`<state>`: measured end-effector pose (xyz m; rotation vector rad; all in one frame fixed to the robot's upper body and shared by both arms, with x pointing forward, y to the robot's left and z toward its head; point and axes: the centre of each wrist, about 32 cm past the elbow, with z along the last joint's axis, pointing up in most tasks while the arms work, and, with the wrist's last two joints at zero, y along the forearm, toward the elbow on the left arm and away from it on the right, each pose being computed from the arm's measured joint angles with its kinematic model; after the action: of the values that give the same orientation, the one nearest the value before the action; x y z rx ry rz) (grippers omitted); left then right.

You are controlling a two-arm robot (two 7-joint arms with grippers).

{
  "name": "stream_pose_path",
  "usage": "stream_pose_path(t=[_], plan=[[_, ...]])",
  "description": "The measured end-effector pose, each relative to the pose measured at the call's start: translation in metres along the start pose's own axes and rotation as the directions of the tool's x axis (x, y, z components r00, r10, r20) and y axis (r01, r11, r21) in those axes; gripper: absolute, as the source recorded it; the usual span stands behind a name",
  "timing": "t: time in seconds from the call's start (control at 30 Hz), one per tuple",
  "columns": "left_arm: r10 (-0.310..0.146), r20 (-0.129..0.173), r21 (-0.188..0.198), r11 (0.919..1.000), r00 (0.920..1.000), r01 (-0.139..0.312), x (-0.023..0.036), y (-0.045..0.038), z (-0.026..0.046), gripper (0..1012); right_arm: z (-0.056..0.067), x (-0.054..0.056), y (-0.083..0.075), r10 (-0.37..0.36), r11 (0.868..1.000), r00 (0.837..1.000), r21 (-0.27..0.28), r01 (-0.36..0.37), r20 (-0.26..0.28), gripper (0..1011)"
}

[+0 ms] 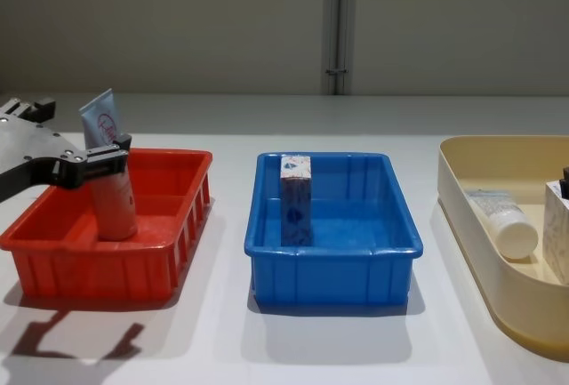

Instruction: Bimanual collaborative sorting of washing and personal care products

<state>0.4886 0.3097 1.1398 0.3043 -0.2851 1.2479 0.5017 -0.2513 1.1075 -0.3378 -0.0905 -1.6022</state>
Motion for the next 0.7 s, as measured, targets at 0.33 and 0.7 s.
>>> stream_pose_path(t=[0.33, 0.7], plan=[[0.000, 0.000, 0.000, 1.0000, 1.0000, 0.000, 0.0000, 0.0000, 0.0000, 1001, 0.000, 0.002, 0.000, 0.001, 1.000, 1.000, 0.002, -0.001, 0.002, 1001], [0.000, 0.000, 0.000, 1.0000, 1.0000, 0.000, 0.0000, 0.0000, 0.0000, 1001, 0.006, 0.012, 0.002, 0.039, 0.998, 0.999, 0.055, -0.040, 0.029, 1001]])
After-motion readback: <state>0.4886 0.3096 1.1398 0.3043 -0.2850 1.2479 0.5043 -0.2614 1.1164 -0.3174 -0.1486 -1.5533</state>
